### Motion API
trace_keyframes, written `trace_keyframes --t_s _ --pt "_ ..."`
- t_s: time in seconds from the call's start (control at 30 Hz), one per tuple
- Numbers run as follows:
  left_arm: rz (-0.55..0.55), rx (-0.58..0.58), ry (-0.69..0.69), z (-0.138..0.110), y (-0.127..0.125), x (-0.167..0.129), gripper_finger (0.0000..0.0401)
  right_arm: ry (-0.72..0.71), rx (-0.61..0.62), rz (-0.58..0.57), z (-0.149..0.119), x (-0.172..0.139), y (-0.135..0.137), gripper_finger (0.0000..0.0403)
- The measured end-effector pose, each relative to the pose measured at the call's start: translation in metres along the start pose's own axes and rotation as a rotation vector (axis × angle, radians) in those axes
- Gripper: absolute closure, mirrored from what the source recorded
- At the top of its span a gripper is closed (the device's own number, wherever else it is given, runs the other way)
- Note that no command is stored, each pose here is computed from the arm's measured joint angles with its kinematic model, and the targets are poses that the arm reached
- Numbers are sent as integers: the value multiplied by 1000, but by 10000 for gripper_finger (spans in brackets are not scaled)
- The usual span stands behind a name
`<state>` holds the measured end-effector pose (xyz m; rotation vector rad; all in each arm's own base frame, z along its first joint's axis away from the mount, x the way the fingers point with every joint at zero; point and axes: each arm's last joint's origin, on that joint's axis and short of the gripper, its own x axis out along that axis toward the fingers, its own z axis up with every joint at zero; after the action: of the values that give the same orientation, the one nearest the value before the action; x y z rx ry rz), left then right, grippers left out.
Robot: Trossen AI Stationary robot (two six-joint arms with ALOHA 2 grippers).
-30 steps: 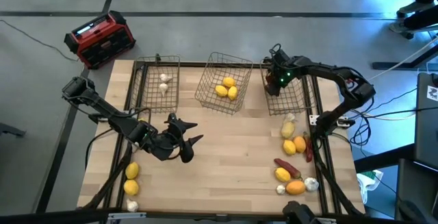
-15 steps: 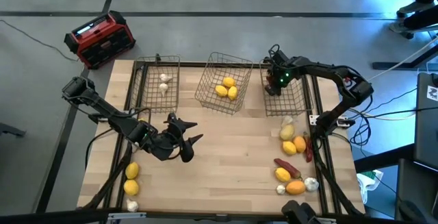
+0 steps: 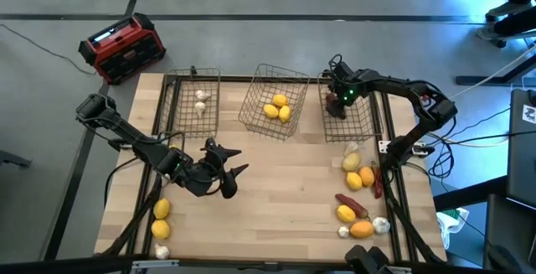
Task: Sort produce into baskets
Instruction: Put the lemon into the middle wire basket
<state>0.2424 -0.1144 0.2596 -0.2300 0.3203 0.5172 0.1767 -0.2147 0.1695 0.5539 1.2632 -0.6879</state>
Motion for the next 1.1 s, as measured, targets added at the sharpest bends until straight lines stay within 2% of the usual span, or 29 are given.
trace_keyframes --t_s 0.2,0.5,0.8,1.1 --pt "0 0 0 0 0 0 160 -20 -6 -1 4 -22 0 186" --pt "0 -7 0 0 0 0 160 -158 -10 14 -9 -93 6 197" --pt "0 -20 0 0 0 0 160 -256 -90 85 -44 -140 44 198" --pt "1 -27 -1 0 0 0 160 -314 -172 141 -66 -157 84 198"
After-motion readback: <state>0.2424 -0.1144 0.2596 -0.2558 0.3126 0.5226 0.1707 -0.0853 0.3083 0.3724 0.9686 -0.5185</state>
